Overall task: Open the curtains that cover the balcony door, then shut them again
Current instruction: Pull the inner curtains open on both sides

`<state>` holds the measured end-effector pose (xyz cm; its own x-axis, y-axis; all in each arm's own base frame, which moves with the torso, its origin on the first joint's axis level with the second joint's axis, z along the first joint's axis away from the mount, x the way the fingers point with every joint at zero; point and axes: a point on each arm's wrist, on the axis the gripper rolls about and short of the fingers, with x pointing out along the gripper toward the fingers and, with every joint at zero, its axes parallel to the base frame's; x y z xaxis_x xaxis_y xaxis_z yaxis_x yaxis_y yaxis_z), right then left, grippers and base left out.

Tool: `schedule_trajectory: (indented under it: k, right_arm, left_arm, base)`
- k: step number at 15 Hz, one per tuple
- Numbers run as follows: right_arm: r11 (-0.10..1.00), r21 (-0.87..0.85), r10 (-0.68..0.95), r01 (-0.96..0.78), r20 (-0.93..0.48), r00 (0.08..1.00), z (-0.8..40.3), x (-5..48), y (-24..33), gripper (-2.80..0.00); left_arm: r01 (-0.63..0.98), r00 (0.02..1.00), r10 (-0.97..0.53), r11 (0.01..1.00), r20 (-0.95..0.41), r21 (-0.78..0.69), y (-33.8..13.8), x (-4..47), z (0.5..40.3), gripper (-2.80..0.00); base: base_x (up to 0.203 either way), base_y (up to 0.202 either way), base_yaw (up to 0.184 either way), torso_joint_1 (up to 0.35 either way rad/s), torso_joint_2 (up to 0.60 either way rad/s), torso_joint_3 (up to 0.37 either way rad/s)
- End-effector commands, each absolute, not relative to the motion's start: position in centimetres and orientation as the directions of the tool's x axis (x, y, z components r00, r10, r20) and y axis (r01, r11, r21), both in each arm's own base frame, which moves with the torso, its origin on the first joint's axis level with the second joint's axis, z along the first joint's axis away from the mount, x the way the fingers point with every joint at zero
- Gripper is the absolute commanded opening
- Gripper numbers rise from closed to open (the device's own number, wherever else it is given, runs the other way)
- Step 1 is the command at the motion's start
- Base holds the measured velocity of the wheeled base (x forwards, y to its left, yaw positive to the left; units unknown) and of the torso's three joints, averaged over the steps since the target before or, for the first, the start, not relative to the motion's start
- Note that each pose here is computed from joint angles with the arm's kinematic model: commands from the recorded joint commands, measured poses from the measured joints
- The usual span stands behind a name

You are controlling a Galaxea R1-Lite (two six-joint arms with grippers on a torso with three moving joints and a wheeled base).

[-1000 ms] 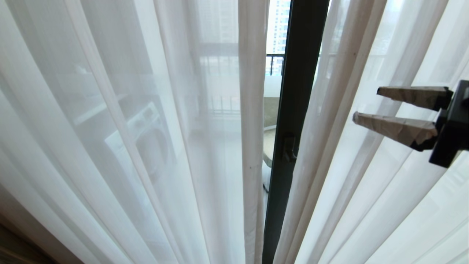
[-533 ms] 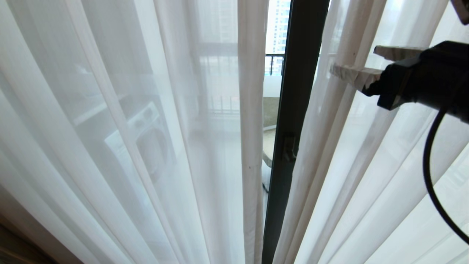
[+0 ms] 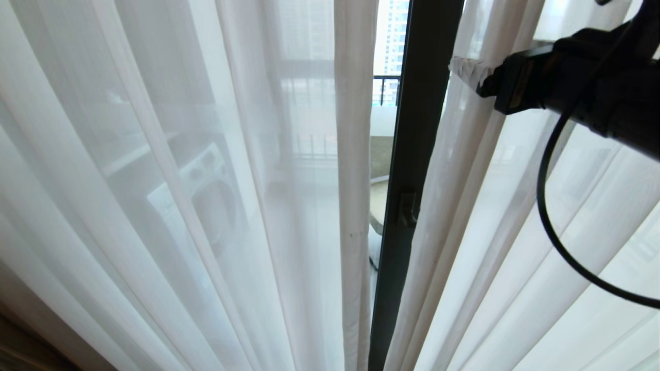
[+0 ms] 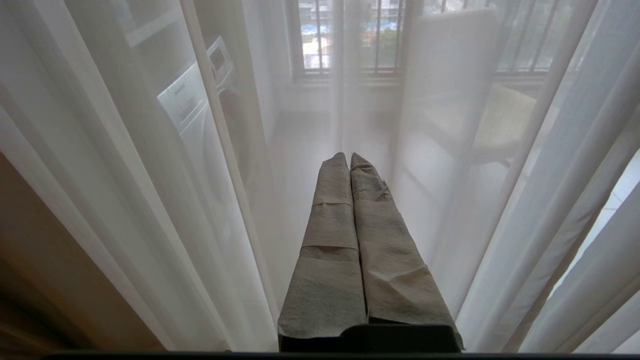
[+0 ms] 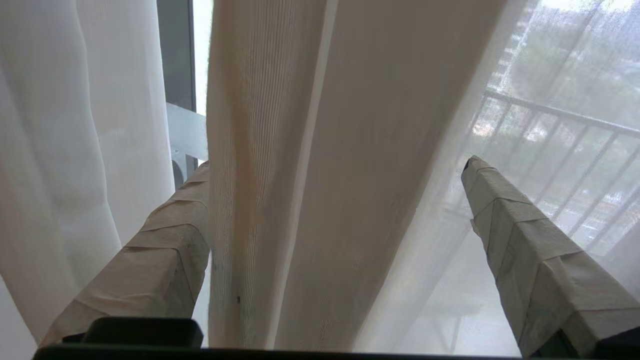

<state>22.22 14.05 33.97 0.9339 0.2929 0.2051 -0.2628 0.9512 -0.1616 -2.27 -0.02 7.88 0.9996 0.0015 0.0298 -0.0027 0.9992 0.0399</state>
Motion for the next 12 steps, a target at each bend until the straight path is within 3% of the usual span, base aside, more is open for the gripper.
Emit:
schedule_trajectory:
  k: [1,12]
  right_arm:
    - [0.951,-0.166,0.291,-0.261,0.194,0.937,33.6,23.1,14.6,0.00]
    - [0.966,-0.142,0.247,-0.218,0.242,0.938,33.5,24.7,14.3,0.00]
  left_arm:
    - [-0.003,1.000,0.002,0.999,0.031,0.040,0.0,-2.3,7.9,-2.80]
    - [-0.003,1.000,0.002,0.999,0.031,0.040,0.0,-2.3,7.9,-2.80]
  base:
    - [0.000,0.000,0.000,0.000,0.00,0.000]
    - [0.000,0.000,0.000,0.000,0.00,0.000]
